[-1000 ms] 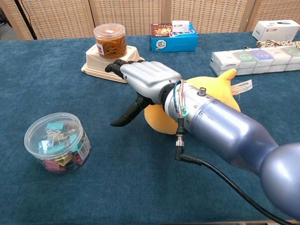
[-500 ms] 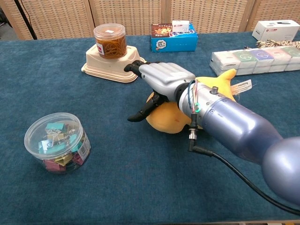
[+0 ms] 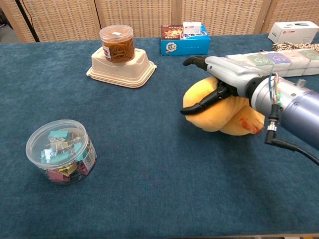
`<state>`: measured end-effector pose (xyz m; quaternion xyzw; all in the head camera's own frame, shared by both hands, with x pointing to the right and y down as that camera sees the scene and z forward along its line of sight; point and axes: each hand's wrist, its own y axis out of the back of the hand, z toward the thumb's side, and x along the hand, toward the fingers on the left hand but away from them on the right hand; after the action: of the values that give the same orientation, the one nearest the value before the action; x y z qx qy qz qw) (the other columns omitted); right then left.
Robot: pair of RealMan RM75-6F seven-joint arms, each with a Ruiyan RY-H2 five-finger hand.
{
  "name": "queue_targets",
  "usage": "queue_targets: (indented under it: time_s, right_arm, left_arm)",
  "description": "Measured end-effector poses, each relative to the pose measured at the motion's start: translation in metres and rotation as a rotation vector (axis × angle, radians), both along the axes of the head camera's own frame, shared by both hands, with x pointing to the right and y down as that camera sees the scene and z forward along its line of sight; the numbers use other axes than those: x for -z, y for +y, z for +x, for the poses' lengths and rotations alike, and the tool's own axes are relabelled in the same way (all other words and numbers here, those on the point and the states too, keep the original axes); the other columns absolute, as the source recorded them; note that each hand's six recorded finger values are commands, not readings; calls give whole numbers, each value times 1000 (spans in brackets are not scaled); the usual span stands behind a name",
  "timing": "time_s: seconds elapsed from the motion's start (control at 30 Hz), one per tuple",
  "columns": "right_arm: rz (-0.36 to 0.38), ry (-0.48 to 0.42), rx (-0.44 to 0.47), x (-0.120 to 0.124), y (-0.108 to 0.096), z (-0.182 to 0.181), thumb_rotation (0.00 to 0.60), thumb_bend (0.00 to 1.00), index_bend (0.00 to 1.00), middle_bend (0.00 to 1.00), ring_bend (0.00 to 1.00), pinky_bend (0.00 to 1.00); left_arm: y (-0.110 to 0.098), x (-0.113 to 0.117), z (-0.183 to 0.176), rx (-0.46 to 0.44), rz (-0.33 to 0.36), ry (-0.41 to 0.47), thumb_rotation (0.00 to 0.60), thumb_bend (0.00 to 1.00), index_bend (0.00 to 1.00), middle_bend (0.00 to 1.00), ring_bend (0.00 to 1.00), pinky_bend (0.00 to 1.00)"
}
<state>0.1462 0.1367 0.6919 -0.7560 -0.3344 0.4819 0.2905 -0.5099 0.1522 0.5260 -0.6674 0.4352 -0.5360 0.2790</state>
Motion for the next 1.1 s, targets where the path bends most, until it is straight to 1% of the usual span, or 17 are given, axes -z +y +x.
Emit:
queue_targets:
  time_s: [0.1,0.3,0.4,0.47,0.5,0.53,0.6,0.67,0.73,0.77,0.83,0.93,1.1]
  right_arm:
    - [-22,-16,-15,2,3,6,390,0,0,0,0,0]
    - [-91,-97,13,7,16,-8,390,0,0,0,0,0]
    - [-89,-114,39,9,18,-16,389,0,0,0,0,0]
    - [-81,-130,57,10,19,-23,376,0,0,0,0,0]
    - [-74,-134,66,11,19,-26,366,0,0,0,0,0]
    - [-63,-139,78,11,19,-30,337,0,0,0,0,0]
    - [-45,-147,91,11,18,-35,241,0,0,0,0,0]
    - [-17,-159,101,12,17,-41,164,0,0,0,0,0]
    - [13,-171,106,13,16,-47,110,0,0,0,0,0]
    - [23,-176,105,14,16,-49,91,0,0,0,0,0]
    - [38,-179,104,15,15,-53,77,0,0,0,0,0]
    - [49,-171,111,16,17,-57,73,0,0,0,0,0]
    - [43,-169,146,17,28,-70,72,0,0,0,0,0]
  left_arm:
    - [0,-1,1,-2,-5,-1,600,0,0,0,0,0]
    - [0,-1,2,-2,-7,3,600,0,0,0,0,0]
    - [-1,0,1,1,-5,5,600,0,0,0,0,0]
    - [-1,1,0,3,-5,8,600,0,0,0,0,0]
    - [-1,1,-1,4,-4,9,600,0,0,0,0,0]
    - [-1,1,-1,5,-3,11,600,0,0,0,0,0]
    - [-1,2,-2,7,-3,14,600,0,0,0,0,0]
    - [-1,2,-3,8,-2,17,600,0,0,0,0,0]
    - [-1,3,-3,9,-1,18,600,0,0,0,0,0]
    - [-1,3,-4,10,-1,19,600,0,0,0,0,0]
    - [-2,4,-4,12,0,20,600,0,0,0,0,0]
    - [-2,4,-4,11,-1,21,600,0,0,0,0,0]
    - [-2,3,-3,9,-4,19,600,0,0,0,0,0]
